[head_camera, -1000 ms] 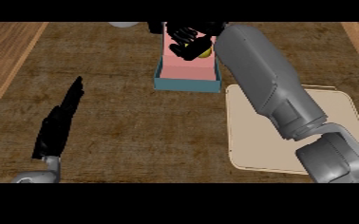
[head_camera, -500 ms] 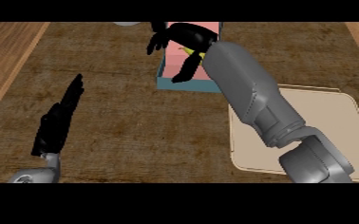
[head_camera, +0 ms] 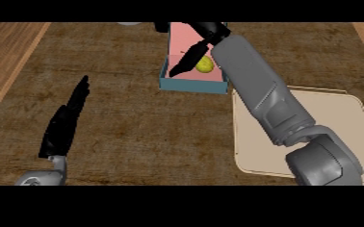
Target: Pick the pear from the tray and place it in the cardboard box
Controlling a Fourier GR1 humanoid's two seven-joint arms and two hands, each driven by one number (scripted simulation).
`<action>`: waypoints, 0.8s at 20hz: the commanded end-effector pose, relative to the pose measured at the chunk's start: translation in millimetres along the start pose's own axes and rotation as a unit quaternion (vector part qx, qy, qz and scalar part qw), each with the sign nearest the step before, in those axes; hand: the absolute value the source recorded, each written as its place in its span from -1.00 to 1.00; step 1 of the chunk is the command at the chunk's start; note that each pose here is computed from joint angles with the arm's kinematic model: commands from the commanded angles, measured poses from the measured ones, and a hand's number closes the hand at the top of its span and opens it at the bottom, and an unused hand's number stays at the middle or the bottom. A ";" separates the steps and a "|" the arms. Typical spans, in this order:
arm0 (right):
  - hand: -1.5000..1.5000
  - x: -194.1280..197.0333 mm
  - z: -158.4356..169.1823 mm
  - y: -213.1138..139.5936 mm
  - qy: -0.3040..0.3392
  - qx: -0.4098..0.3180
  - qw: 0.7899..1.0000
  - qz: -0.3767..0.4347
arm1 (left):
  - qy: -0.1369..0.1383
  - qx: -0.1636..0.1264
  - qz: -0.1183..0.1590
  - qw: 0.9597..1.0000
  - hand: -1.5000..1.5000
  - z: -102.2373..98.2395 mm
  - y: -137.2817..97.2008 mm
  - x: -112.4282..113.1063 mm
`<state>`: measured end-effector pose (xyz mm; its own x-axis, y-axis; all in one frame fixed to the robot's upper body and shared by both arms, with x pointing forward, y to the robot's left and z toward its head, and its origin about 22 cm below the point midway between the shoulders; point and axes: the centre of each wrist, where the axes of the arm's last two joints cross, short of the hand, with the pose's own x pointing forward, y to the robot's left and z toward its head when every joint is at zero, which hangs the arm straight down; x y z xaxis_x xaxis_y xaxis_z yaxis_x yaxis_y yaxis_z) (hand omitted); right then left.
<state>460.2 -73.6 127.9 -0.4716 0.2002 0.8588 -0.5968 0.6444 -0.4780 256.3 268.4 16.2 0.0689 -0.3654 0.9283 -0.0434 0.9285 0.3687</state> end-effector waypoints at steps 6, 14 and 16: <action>-1.00 1.4 52.8 -96.5 0.008 -0.127 0.985 -0.120 | -0.008 -0.002 -0.008 1.000 0.00 4.5 0.1 -1.9; -1.00 7.8 111.9 -163.4 0.009 -0.205 0.970 -0.130 | -0.024 -0.015 -0.004 1.000 0.00 -10.0 -3.9 13.8; -1.00 5.6 129.0 -174.5 0.018 -0.208 0.971 -0.116 | -0.030 -0.021 -0.002 0.999 0.00 -2.3 -9.6 10.4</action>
<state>483.0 -241.1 184.8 -0.3225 0.0335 0.9460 -0.3970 0.9024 -0.1673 261.8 260.1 23.5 0.0223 -0.3709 0.9284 -0.0166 0.9284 0.3713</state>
